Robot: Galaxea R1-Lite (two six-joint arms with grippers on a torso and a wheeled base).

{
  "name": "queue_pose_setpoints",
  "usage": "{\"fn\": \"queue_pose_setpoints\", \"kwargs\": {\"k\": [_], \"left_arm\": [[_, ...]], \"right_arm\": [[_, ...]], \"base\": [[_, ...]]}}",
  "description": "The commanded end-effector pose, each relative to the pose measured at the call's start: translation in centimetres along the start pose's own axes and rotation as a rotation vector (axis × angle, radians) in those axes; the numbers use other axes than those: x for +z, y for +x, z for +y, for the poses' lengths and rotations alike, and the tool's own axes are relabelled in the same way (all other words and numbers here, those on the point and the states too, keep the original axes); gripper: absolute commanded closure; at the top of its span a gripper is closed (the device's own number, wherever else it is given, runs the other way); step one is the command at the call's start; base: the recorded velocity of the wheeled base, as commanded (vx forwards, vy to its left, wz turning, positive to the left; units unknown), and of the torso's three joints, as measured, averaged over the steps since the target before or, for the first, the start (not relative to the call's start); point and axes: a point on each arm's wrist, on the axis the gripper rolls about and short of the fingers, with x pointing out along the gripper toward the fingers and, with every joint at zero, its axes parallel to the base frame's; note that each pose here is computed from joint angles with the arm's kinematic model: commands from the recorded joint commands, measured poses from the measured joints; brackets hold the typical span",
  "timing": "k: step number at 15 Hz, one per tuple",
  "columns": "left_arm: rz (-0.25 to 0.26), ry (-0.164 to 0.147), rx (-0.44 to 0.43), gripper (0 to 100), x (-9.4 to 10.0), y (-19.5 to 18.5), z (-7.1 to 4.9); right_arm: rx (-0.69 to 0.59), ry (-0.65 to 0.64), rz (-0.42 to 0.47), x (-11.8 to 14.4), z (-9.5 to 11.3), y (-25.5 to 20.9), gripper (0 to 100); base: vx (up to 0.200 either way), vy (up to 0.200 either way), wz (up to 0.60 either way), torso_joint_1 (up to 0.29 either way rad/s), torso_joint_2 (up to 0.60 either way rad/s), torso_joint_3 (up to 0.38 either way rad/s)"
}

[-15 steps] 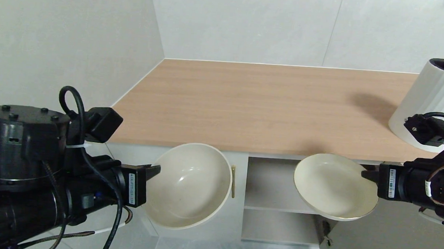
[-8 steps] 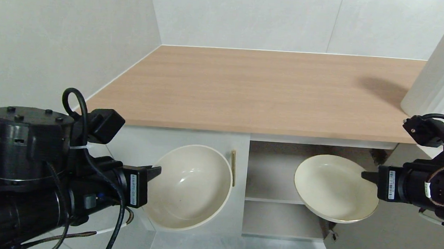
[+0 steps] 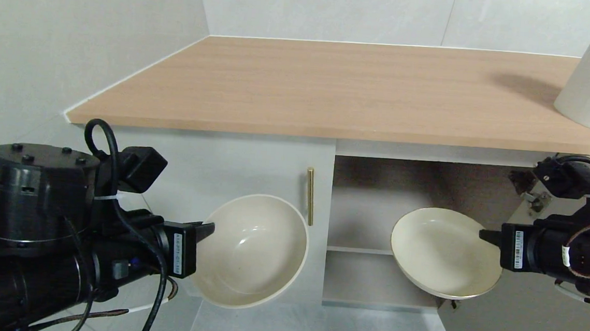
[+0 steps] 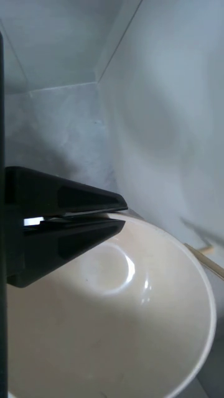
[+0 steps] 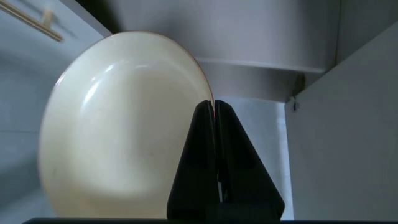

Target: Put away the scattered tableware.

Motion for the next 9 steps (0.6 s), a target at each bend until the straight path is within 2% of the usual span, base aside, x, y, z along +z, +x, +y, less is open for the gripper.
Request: {"fn": "queue_pose_setpoints", "kwargs": {"k": [1,4,9], "left_arm": [[0.000,0.000,0.000,100,-0.01,0.00,0.01],[-0.001,0.000,-0.002,100,0.02,-0.01,-0.04],[0.001,0.001,-0.001,100,-0.04,0.03,-0.02]], "right_arm": [[-0.001,-0.001,0.004,-0.05,0.02,0.10,100],[0.000,-0.002,0.009,-0.15,0.00,0.16,100],[-0.003,-0.004,0.020,-0.30,0.03,0.47,100]], "base": [[0.000,0.000,0.00,-0.183,0.46,0.276],[0.000,0.000,0.00,-0.142,0.37,0.204],[0.000,0.000,0.00,-0.014,0.04,0.026]]}}
